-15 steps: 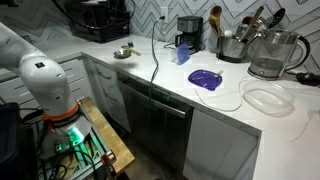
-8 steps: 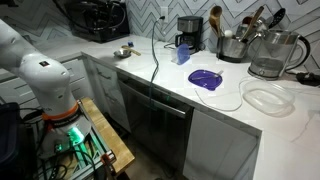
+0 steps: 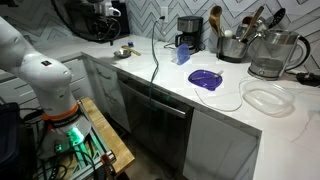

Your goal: Pick up the silver bowl and put it on the right side of the kitchen counter

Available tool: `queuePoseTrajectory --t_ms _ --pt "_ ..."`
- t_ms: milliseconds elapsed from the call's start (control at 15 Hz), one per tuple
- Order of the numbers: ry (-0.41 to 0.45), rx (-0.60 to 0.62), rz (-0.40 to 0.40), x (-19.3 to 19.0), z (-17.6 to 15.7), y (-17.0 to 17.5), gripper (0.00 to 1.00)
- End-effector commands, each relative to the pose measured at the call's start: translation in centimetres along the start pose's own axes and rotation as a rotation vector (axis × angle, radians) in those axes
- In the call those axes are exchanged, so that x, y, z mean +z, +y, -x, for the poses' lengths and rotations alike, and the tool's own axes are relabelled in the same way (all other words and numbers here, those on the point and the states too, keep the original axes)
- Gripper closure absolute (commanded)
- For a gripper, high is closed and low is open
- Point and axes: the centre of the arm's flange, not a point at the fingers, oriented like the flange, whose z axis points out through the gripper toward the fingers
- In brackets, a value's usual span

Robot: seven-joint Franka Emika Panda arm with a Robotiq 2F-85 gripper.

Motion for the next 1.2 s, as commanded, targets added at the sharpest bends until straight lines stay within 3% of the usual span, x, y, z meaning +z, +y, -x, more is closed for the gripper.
queuePoseTrajectory --t_ms 0,400,467,933,1133 --pt "0.049 0.050 -0.030 4.4 0.9 1.9 0.00" --pt "0.158 0.190 -0.129 7.0 0.1 6.1 0.00" --pt "0.130 0.171 -0.085 5.9 0.1 5.1 0.00" --pt "0.134 0.172 -0.088 5.9 -0.3 5.3 0.00" --pt "0.119 0.210 -0.100 7.7 -2.5 6.3 0.00"
